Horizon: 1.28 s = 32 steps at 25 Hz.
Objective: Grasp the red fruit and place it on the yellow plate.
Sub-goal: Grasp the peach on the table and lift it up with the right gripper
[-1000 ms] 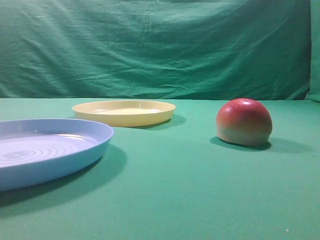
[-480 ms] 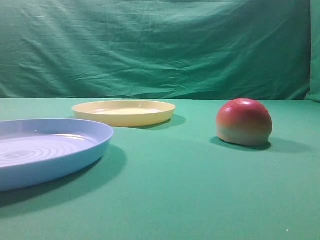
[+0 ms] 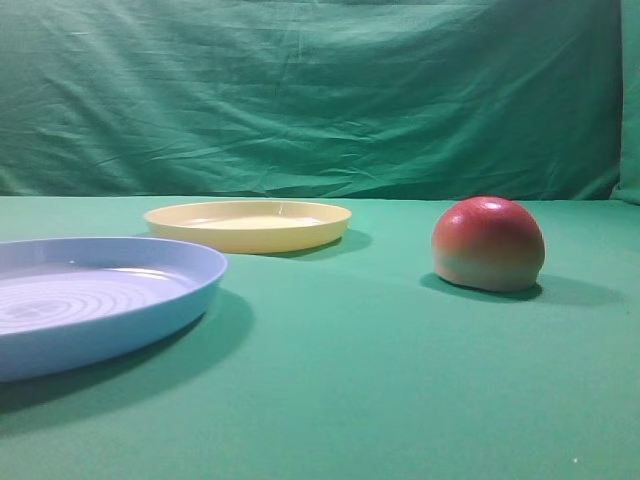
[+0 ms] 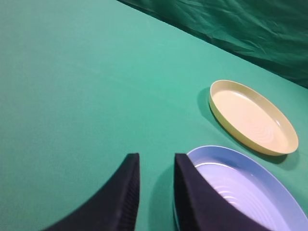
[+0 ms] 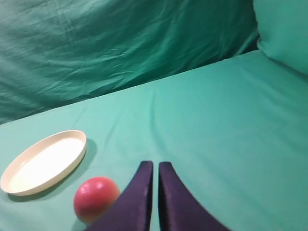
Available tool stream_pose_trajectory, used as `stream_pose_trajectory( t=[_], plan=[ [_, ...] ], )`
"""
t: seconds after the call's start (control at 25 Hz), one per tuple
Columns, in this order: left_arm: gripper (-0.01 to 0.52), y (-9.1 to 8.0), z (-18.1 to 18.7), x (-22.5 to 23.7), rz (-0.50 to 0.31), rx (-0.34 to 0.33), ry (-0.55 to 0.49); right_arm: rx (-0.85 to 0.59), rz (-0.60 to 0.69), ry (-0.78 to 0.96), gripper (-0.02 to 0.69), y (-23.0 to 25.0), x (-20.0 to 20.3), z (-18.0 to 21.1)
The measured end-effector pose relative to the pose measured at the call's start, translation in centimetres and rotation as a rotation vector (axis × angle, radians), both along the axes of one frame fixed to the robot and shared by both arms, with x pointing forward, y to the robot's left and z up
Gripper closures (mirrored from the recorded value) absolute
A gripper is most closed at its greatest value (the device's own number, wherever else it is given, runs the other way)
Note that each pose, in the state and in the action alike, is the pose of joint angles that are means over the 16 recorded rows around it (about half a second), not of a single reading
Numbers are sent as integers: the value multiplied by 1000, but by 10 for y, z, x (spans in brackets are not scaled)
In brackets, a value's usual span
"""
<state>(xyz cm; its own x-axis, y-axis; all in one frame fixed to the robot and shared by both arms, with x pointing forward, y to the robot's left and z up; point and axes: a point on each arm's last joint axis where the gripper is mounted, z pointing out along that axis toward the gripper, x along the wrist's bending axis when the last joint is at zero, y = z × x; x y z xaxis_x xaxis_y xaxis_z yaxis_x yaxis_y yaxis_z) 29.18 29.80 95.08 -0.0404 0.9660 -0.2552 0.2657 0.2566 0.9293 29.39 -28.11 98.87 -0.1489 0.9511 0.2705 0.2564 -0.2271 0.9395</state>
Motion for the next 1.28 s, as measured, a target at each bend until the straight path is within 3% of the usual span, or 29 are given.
stream_pose_trajectory(
  t=[0.28,0.68,1.28],
  plan=[
    [357,0,0,0,0,0,0,-117,146,197,665,10,19,31],
    [357,0,0,0,0,0,0,-202,328,518,665,21,83,43],
    [357,0,0,0,0,0,0,-420,640,604,662,94,168,40]
  ],
)
